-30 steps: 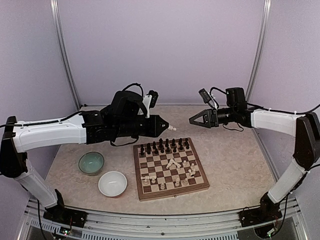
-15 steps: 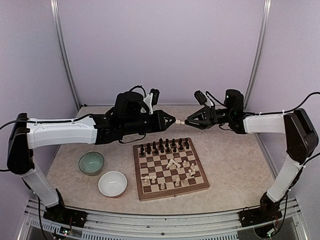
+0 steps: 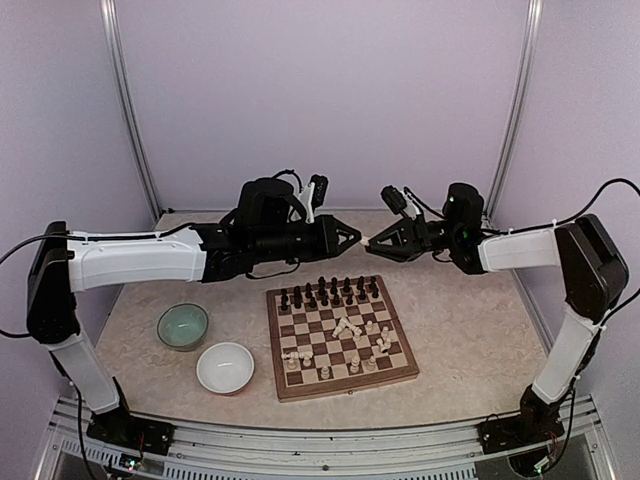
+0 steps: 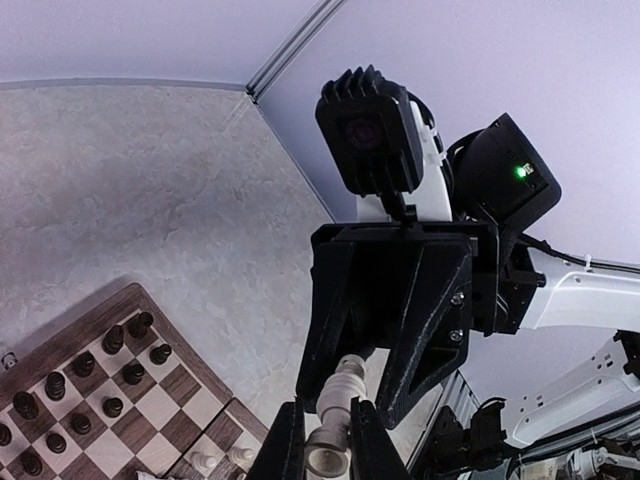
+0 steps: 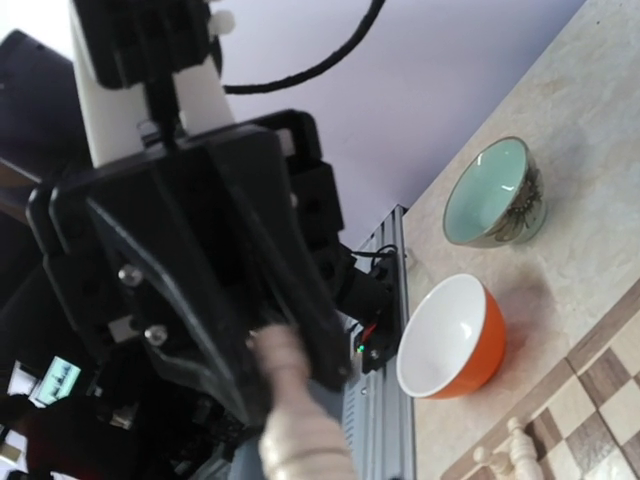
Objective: Set up the chess pieces on the board
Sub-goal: Pick up the chess pile from the chessboard, then place the rook at a1.
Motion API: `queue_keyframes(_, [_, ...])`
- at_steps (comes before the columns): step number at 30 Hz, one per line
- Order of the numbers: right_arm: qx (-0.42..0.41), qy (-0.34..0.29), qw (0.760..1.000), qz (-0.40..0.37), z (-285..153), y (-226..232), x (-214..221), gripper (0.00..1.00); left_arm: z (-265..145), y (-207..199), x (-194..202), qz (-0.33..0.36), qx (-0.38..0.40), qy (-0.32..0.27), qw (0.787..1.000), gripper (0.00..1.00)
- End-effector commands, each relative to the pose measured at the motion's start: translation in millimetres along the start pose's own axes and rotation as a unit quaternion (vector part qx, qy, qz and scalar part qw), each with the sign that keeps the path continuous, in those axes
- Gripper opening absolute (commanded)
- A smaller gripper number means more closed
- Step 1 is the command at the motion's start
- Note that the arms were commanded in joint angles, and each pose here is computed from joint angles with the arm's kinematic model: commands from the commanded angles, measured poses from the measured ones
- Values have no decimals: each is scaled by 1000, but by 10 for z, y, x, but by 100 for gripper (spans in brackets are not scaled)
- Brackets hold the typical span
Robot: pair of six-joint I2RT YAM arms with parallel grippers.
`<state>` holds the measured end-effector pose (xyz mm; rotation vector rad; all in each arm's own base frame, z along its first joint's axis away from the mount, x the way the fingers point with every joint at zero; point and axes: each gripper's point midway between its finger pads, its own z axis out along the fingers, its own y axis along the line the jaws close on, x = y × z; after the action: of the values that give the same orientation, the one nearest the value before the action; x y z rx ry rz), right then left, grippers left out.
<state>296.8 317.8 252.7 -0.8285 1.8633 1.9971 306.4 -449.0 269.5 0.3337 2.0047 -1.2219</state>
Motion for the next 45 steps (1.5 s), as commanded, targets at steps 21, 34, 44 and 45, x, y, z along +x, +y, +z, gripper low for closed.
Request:
queue_keyframes(21, [202,15,952,-230,-427,-146,207,0,-509,-40,202,87,-105,116,984,13])
queue_keyframes(34, [355,9,869,-345,-1015,-265,53,0,-1177,180,1911,188,-249,318,895,14])
queue_keyframes(44, [360,2,863,-355,-1119,-214,40,1,-1198,518,2330,195,-322,345,860,14])
queue_keyframes(45, [360,2,863,-355,-1127,-213,38,1,-1194,556,2340,193,-328,345,858,14])
